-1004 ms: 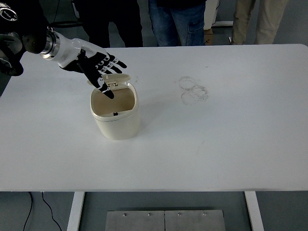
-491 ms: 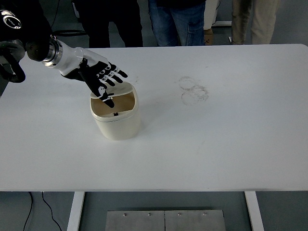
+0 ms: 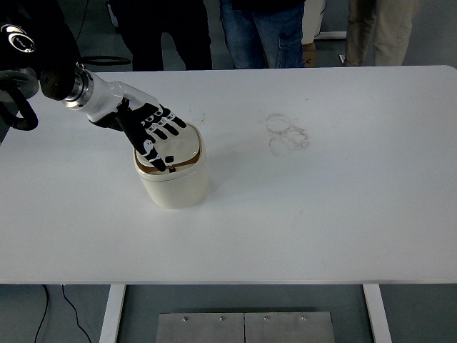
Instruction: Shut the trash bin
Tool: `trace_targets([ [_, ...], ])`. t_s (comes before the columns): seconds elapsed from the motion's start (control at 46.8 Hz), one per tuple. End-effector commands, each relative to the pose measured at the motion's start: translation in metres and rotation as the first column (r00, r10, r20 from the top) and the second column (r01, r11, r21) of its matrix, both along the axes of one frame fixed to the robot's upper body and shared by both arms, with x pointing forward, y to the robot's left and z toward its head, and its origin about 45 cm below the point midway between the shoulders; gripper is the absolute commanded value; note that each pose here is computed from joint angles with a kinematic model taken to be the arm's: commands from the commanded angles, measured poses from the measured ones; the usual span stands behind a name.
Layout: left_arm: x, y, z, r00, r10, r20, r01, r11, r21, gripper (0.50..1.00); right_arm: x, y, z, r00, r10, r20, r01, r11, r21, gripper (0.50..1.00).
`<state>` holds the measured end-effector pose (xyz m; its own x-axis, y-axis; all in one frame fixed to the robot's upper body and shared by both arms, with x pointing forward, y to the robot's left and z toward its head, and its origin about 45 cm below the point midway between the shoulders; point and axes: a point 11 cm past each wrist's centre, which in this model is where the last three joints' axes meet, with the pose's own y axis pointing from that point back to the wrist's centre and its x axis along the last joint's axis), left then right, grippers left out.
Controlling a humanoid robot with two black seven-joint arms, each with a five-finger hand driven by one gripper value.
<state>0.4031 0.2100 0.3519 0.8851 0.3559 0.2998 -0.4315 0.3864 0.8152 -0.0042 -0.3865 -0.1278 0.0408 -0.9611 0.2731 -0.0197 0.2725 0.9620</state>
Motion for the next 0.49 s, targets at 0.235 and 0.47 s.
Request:
trace_targets([
  [0.235, -0.0032, -0.0053, -0.0056, 1.000, -0.016, -0.015, 0.016, 1.000, 0.003, 1.000, 0.0000, 0.0001, 0.0000, 1.000, 0.002, 0.000, -0.002, 1.000, 0.001, 0.991],
  [0.47, -0.0039, -0.0044, -0.0088, 1.000, -0.014, -0.023, 0.014, 1.000, 0.003, 1.000, 0.0000, 0.0000, 0.0000, 1.000, 0.000, 0.000, 0.000, 1.000, 0.000, 0.989],
])
